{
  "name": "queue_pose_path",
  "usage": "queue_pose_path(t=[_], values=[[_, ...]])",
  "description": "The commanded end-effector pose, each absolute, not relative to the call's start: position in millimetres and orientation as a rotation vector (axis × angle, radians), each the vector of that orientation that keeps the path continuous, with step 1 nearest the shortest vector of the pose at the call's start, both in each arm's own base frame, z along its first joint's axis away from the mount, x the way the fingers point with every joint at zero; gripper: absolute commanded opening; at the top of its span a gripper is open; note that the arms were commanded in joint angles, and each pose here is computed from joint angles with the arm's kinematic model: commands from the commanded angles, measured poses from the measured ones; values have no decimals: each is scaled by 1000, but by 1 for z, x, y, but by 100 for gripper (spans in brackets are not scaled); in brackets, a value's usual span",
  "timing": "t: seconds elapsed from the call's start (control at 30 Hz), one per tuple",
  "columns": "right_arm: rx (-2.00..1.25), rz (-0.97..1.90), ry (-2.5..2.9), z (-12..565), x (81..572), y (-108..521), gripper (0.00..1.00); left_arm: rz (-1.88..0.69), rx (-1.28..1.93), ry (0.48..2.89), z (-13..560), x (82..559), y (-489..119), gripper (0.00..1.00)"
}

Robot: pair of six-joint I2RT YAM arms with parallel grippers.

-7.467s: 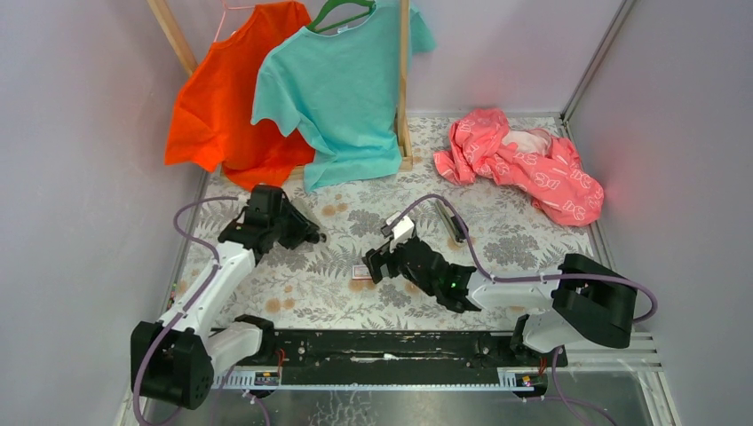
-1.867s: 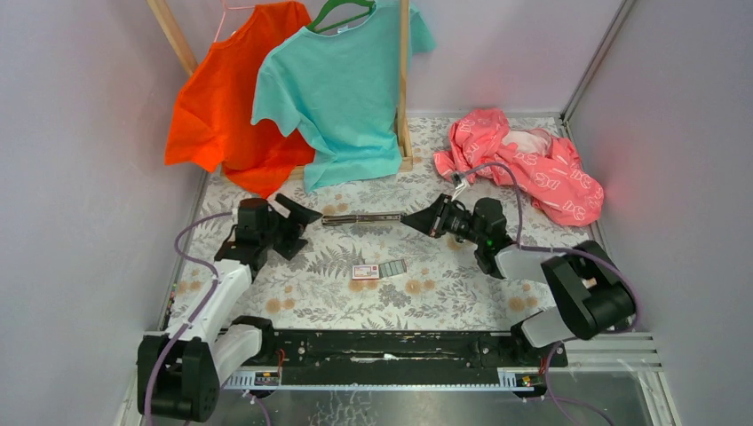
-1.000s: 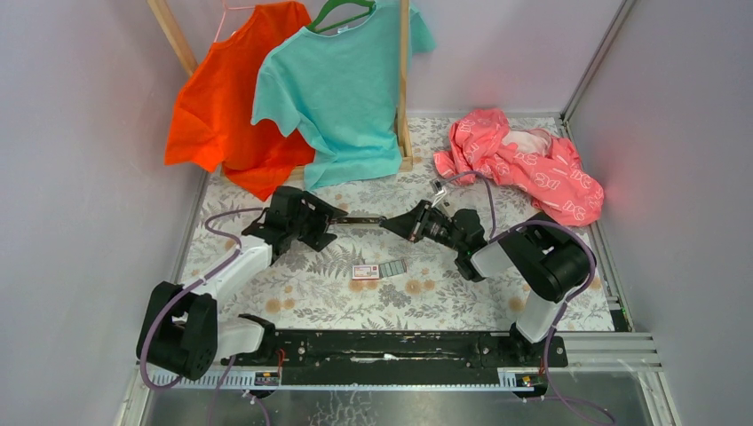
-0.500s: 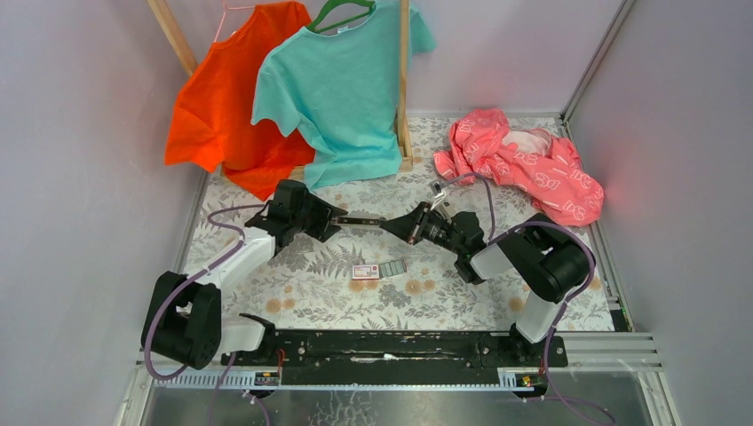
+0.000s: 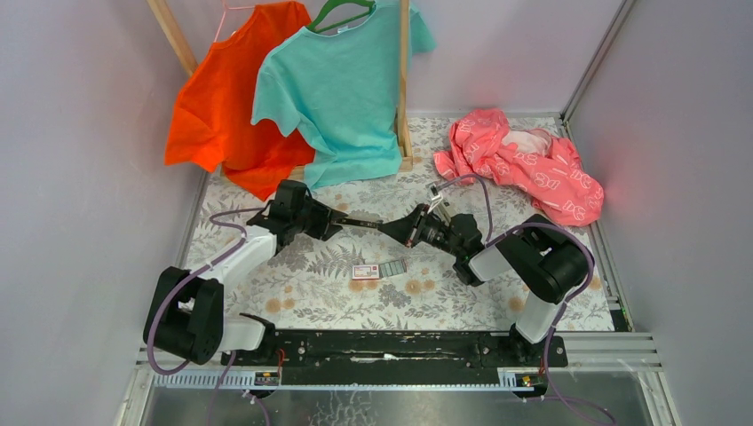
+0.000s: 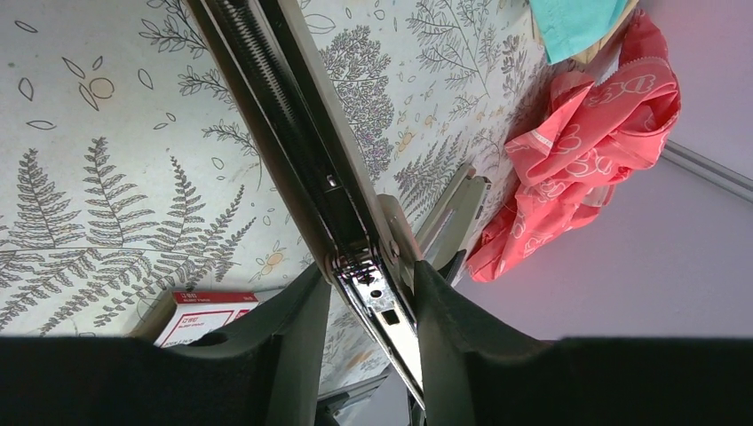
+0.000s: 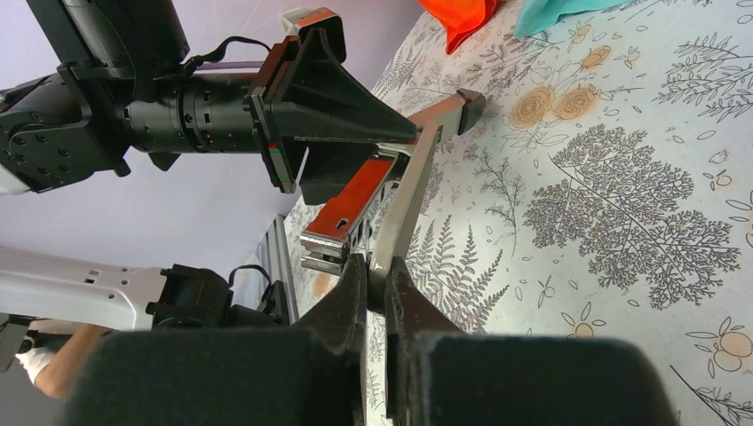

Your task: Load the staples into the stapler

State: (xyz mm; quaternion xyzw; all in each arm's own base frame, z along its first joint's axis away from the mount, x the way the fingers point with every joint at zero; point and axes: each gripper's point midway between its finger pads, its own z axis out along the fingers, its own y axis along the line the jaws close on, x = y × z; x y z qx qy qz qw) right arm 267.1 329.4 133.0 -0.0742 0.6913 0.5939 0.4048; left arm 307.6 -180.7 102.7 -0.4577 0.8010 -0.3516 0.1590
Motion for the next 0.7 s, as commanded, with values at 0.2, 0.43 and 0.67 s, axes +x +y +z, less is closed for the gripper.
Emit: queue_pose_path(t=[0.2, 0.43, 0.67], values=[[-327, 1535, 1549, 167, 253, 335, 28, -1027, -1316, 2233, 114, 321, -166, 0], [-339, 1532, 1594, 153, 249, 335, 47, -931, -1353, 2195, 107, 330, -134, 0], [-338, 1497, 1643, 144, 250, 333, 53, -723, -1277, 2301, 83, 325, -113, 0]])
